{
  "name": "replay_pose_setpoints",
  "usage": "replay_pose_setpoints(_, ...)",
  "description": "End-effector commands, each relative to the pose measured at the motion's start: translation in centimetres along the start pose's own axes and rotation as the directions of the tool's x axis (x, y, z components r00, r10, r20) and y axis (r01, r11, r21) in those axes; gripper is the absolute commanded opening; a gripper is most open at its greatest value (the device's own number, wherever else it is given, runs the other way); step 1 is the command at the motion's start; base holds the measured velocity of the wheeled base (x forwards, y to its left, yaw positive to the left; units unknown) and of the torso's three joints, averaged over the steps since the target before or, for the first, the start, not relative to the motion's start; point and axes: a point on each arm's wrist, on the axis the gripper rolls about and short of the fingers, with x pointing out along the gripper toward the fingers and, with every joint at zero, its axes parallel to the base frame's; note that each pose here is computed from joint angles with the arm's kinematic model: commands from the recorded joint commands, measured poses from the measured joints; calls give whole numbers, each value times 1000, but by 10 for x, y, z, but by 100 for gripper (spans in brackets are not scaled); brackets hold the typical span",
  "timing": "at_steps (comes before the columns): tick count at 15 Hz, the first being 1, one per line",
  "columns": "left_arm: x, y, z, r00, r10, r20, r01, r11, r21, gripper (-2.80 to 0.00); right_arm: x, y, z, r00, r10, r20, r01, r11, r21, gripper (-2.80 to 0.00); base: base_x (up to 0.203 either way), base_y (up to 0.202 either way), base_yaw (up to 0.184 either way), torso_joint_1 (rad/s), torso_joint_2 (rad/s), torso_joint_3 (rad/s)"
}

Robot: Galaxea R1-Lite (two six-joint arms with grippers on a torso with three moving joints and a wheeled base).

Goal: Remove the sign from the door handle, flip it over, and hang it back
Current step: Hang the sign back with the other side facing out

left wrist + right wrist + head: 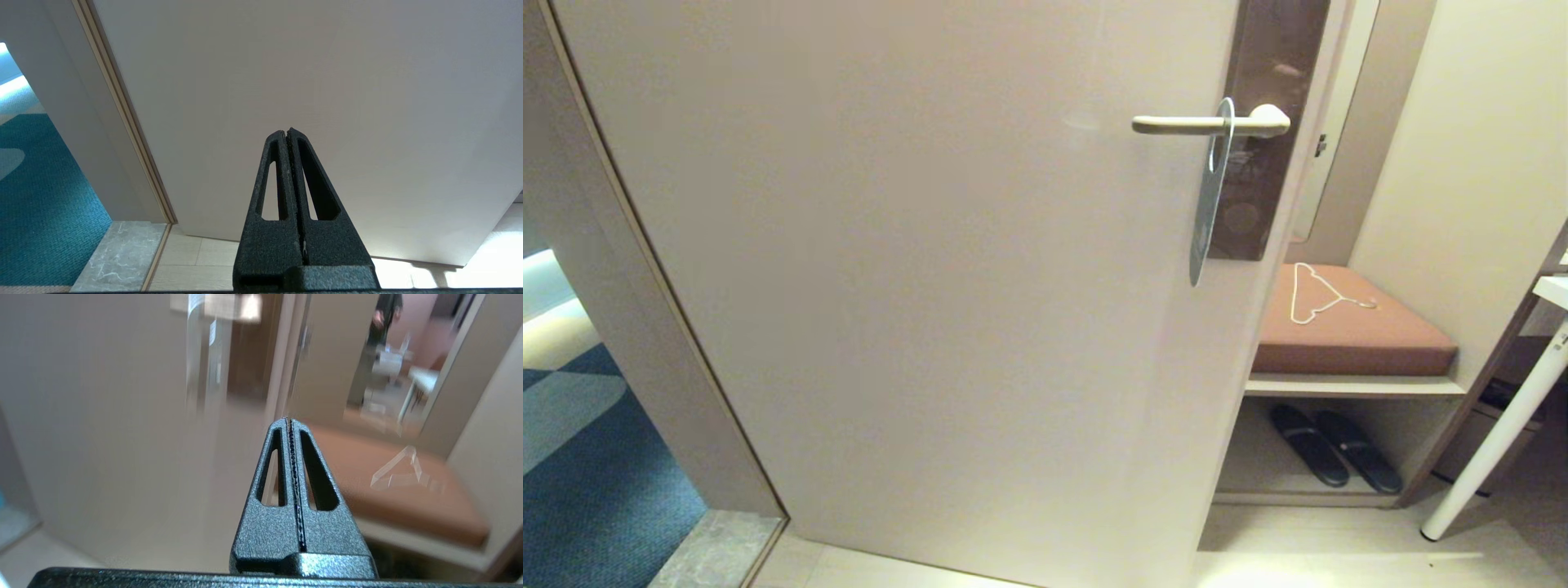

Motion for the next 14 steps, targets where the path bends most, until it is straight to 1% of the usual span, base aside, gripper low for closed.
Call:
replay_pose_setpoints(1,0,0,0,1000,0,-1,0,1000,0,-280,61,-15,33,998,20,-66,-19,1000,9,-280,0,0,0,0,0,0)
replay_pose_setpoints(3,0,0,0,1000,0,-1,0,1000,0,-280,94,-22,54,996,61,-63,-61,998,2,-280,0,0,0,0,0,0)
replay_pose_setpoints(4,0,0,0,1000,0,-3,0,1000,0,-280,109,-22,59,992,107,-68,-107,994,4,-280,0,0,0,0,0,0)
replay_pose_setpoints(5,0,0,0,1000,1,-1,-1,1000,0,-280,120,-17,61,981,180,-69,-180,984,12,-280,0,0,0,0,0,0)
replay_pose_setpoints(6,0,0,0,1000,0,-2,0,1000,0,-280,127,-8,59,963,260,-77,-258,966,26,-280,0,0,0,0,0,0)
replay_pose_setpoints(8,0,0,0,1000,0,-1,0,1000,0,-280,143,13,49,909,400,-115,-396,916,59,-280,0,0,0,0,0,0)
replay_pose_setpoints(10,0,0,0,1000,0,-1,0,1000,0,-280,163,38,32,840,511,-184,-502,859,96,-280,0,0,0,0,0,0)
replay_pose_setpoints(11,0,0,0,1000,1,-1,-1,1000,0,-280,174,49,22,810,541,-225,-530,840,115,-280,0,0,0,0,0,0)
replay_pose_setpoints(12,0,0,0,1000,0,-1,0,1000,0,-280,183,58,14,787,562,-256,-549,826,129,-280,0,0,0,0,0,0)
replay_pose_setpoints(13,0,0,0,1000,0,-1,0,1000,0,-280,190,63,8,774,569,-277,-555,821,137,-280,0,0,0,0,0,0)
replay_pose_setpoints(14,0,0,0,1000,0,-2,0,1000,0,-280,200,67,3,770,571,-285,-555,819,143,-280,0,0,0,0,0,0)
